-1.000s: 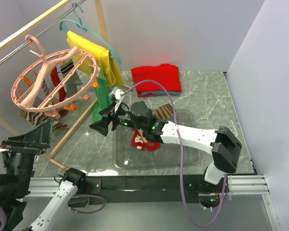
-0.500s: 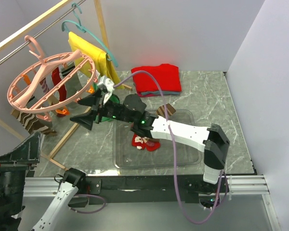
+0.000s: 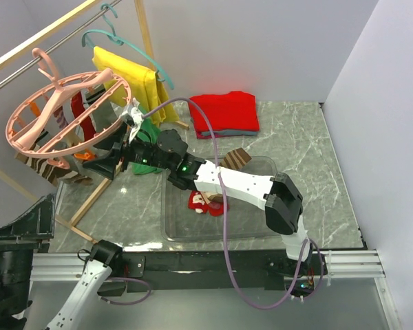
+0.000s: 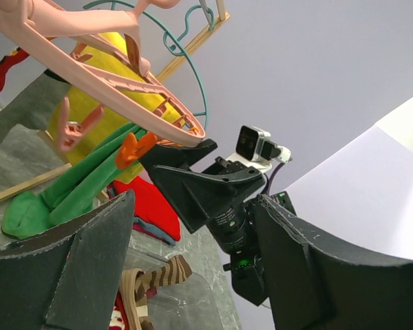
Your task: Remove the socks clipped to the hanger
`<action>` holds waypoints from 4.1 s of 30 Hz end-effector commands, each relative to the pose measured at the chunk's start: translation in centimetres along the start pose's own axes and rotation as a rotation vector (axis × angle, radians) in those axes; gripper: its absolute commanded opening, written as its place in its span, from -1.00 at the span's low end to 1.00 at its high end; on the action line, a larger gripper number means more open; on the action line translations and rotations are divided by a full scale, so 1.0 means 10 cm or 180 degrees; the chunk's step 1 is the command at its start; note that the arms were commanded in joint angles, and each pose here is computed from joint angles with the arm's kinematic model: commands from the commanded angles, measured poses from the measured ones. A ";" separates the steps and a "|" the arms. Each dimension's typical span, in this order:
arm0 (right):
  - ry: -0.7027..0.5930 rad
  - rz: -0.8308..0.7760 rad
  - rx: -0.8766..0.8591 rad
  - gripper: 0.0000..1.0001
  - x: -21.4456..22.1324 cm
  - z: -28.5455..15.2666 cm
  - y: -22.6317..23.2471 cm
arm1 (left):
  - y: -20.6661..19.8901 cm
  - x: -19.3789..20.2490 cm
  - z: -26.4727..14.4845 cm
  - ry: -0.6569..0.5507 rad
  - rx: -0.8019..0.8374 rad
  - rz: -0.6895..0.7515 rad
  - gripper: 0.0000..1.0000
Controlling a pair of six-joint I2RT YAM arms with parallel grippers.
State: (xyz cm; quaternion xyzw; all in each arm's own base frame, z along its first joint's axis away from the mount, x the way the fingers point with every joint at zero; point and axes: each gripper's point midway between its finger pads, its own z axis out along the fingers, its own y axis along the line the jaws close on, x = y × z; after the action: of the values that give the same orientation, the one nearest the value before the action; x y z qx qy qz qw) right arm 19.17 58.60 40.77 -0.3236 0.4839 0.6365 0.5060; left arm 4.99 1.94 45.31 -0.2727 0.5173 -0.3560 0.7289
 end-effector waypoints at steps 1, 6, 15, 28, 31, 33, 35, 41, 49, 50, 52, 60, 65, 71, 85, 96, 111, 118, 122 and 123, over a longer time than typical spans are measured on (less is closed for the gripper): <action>-0.0291 -0.0023 -0.0167 0.62 -0.35 0.06 0.17 | -0.02 -0.10 -0.08 -0.0096 0.0032 0.0005 0.51; -0.0325 0.0034 -0.0137 0.42 -0.29 0.09 0.14 | 0.00 -0.11 -0.10 -0.0108 -0.0005 0.0012 0.51; -0.0707 0.0118 0.0091 0.36 -0.35 -0.04 0.14 | 0.02 -0.12 -0.14 -0.0112 -0.0014 -0.0016 0.50; -0.0906 0.0069 0.0215 0.24 -0.29 0.00 0.22 | 0.02 -0.12 -0.21 -0.0028 -0.0053 -0.0025 0.49; -0.0943 0.0045 0.0194 0.03 -0.35 -0.03 0.29 | 0.03 -0.13 -0.25 -0.0019 -0.0062 -0.0030 0.50; -0.0945 0.0016 0.0225 -0.03 -0.32 -0.09 0.29 | 0.04 -0.14 -0.27 -0.0026 -0.0076 -0.0032 0.51; -0.0969 -0.0007 0.0250 -0.23 -0.38 -0.13 0.31 | 0.07 -0.13 -0.28 -0.0022 -0.0102 -0.0033 0.51; -0.0859 -0.0034 0.0347 -0.79 -0.46 -0.19 0.32 | 0.19 -0.04 -0.26 0.0047 -0.0241 0.0018 0.51; -0.0557 -0.0066 0.0618 -1.00 -0.59 -0.42 0.16 | 0.54 0.13 -0.20 0.0129 -0.0678 0.0203 0.51; -0.0528 -0.0067 0.0639 -1.00 -0.60 -0.44 0.13 | 0.58 0.17 -0.18 0.0152 -0.0710 0.0221 0.50; -0.0428 -0.0092 0.0682 -1.00 -0.62 -0.51 0.03 | 0.62 0.20 -0.17 0.0151 -0.0752 0.0229 0.51; -0.0170 -0.0110 0.0642 -1.00 -0.78 -0.68 -0.21 | 0.94 0.49 0.04 0.0377 -0.1219 0.0483 0.55; -0.0118 -0.0090 0.0595 -1.00 -0.93 -0.81 -0.35 | 1.12 0.69 0.28 0.0479 -0.1504 0.0680 0.71; -0.0046 -0.0080 0.0500 -1.00 -1.05 -0.89 -0.46 | 1.28 0.76 0.50 0.0355 -0.1686 0.0864 0.77; 0.0029 0.0115 0.0227 -1.00 -1.23 -1.06 -0.73 | 1.48 0.87 0.89 0.0262 -0.1983 0.1359 0.69; 0.0004 0.0156 0.0038 -1.00 -1.27 -1.14 -0.58 | 1.46 1.00 1.27 0.0275 -0.1943 0.1604 0.01; 0.0392 0.0352 0.0496 0.11 -0.82 -1.32 -0.81 | 0.98 1.18 1.14 0.0811 -0.1203 0.1177 -0.98; 0.0699 0.0148 0.1058 0.92 -0.38 -1.67 -0.84 | 0.73 1.18 0.97 0.0975 -0.0835 0.0953 -0.98; 0.0674 0.0062 0.1263 0.99 -0.14 -1.81 -0.78 | 0.62 1.17 0.90 0.1025 -0.0694 0.0866 -0.98; 0.0678 -0.0052 0.1275 0.99 -0.07 -1.82 -0.76 | 0.59 1.16 0.88 0.1030 -0.0665 0.0835 -0.98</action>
State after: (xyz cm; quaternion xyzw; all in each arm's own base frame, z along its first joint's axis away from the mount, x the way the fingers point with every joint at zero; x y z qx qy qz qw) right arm 26.02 42.02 32.67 -0.2834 0.6686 0.5231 0.4461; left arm 18.65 -2.63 35.10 -0.2306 0.7063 -0.1954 0.6401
